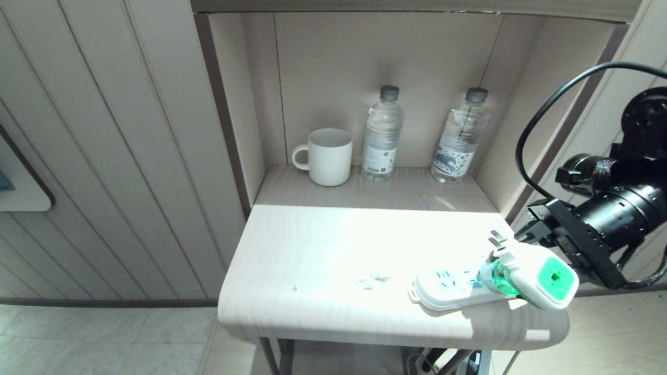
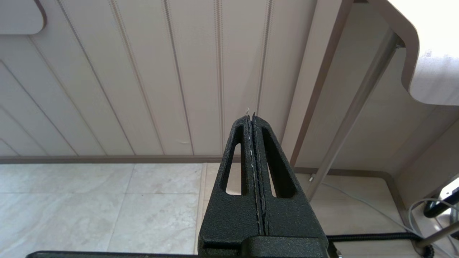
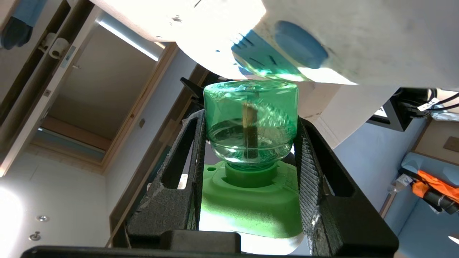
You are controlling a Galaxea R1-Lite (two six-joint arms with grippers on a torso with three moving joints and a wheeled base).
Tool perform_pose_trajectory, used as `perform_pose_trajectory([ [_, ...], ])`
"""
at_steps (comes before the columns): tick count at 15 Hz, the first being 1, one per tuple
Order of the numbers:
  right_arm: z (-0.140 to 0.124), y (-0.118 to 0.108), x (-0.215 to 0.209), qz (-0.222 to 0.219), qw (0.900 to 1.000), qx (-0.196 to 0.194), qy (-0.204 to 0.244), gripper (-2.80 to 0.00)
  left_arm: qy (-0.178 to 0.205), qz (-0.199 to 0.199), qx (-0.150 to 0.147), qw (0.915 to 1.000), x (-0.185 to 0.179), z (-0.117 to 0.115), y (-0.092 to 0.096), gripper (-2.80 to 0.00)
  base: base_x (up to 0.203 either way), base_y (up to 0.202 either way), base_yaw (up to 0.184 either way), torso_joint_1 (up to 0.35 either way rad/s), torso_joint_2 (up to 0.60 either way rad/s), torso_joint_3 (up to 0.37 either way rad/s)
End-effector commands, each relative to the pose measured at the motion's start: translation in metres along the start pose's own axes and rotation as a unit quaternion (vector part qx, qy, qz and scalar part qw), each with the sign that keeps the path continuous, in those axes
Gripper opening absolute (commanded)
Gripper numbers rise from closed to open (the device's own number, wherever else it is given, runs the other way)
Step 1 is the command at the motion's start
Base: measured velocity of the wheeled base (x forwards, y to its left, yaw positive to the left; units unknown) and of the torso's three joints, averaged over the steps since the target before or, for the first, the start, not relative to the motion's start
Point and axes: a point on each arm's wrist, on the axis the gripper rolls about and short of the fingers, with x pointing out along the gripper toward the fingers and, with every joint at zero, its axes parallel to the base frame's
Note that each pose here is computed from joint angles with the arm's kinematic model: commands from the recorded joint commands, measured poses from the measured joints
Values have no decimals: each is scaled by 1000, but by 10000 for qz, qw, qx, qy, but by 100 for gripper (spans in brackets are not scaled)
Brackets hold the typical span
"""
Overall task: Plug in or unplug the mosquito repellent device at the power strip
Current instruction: Insert the plug into the socket
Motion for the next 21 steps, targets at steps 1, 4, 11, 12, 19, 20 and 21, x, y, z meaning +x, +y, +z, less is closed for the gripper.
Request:
perform_pose_trajectory([
  [1,-1,-1,0,-14,9997,205,135,-280,-2,5,2,10000,0,0,0,-280,0,0,0,0,0,0],
  [4,1,0,0,-12,9997,202,138,-280,4,5,2,10000,0,0,0,-280,0,0,0,0,0,0],
  [11,8,1,1,-8,9996,241,151,-280,-3,-2,2,10000,0,0,0,-280,0,0,0,0,0,0],
  [12,8,2,1,5,9996,222,144,-280,-3,5,2,10000,0,0,0,-280,0,0,0,0,0,0],
  [19,6,3,-2,48,9998,166,104,-280,4,5,2,10000,0,0,0,-280,0,0,0,0,0,0],
  [20,4,3,-3,65,9998,140,93,-280,3,2,2,10000,0,0,0,-280,0,0,0,0,0,0],
  [21,0,3,-3,110,9998,112,101,-280,-3,-1,2,10000,0,0,0,-280,0,0,0,0,0,0],
])
